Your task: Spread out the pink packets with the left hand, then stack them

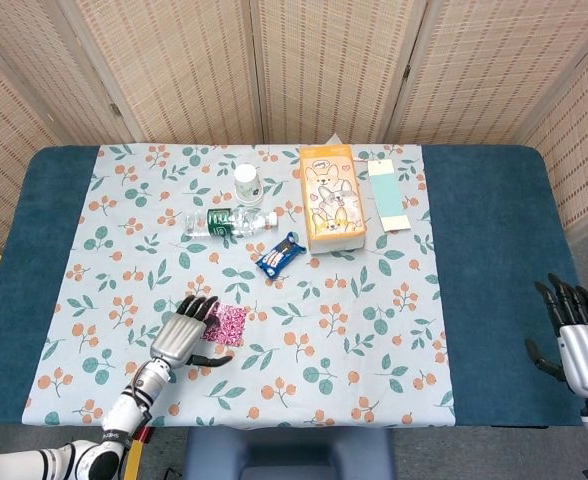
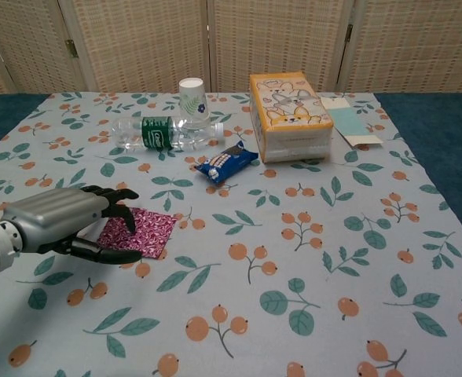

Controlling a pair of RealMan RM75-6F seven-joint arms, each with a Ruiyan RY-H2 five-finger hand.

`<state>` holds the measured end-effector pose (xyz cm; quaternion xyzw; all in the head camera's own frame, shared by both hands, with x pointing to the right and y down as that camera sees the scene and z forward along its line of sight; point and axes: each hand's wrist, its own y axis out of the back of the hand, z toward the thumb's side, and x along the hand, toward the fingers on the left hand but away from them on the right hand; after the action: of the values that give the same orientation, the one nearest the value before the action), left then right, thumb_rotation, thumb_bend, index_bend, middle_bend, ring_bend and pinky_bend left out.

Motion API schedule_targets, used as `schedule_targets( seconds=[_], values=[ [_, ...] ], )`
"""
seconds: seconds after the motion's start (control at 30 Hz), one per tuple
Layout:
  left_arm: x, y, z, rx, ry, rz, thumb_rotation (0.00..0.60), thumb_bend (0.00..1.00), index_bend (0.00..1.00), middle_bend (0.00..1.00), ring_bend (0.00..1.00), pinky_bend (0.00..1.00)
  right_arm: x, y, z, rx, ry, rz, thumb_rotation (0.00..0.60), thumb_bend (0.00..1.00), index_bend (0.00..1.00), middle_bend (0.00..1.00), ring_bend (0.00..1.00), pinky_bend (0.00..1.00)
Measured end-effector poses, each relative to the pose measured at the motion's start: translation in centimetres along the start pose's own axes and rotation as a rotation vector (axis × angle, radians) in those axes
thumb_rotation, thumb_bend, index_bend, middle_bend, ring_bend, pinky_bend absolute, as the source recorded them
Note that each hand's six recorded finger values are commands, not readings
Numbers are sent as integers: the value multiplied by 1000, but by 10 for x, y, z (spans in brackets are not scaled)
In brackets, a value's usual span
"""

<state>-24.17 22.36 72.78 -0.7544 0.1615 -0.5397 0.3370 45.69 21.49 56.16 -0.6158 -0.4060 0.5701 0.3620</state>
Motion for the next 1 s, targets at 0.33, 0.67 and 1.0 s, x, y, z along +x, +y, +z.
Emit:
schedule_targets(
  seconds=[0.33, 0.67, 1.0],
  values=[
    [8, 2, 17, 7, -26, 1, 119, 137, 294, 15, 0, 0, 2, 1, -3, 0, -9, -2, 600, 385, 0, 0, 0, 0],
    [14, 7, 28, 12, -42, 8, 122, 137, 279, 10, 0, 0, 3, 2, -6, -3, -16, -5, 600, 385, 0, 0, 0, 0],
    [17, 10, 28, 10, -32, 16, 123, 137, 271, 7, 0, 0, 5, 3, -9, -4, -22, -9, 600, 385, 0, 0, 0, 0]
  ],
)
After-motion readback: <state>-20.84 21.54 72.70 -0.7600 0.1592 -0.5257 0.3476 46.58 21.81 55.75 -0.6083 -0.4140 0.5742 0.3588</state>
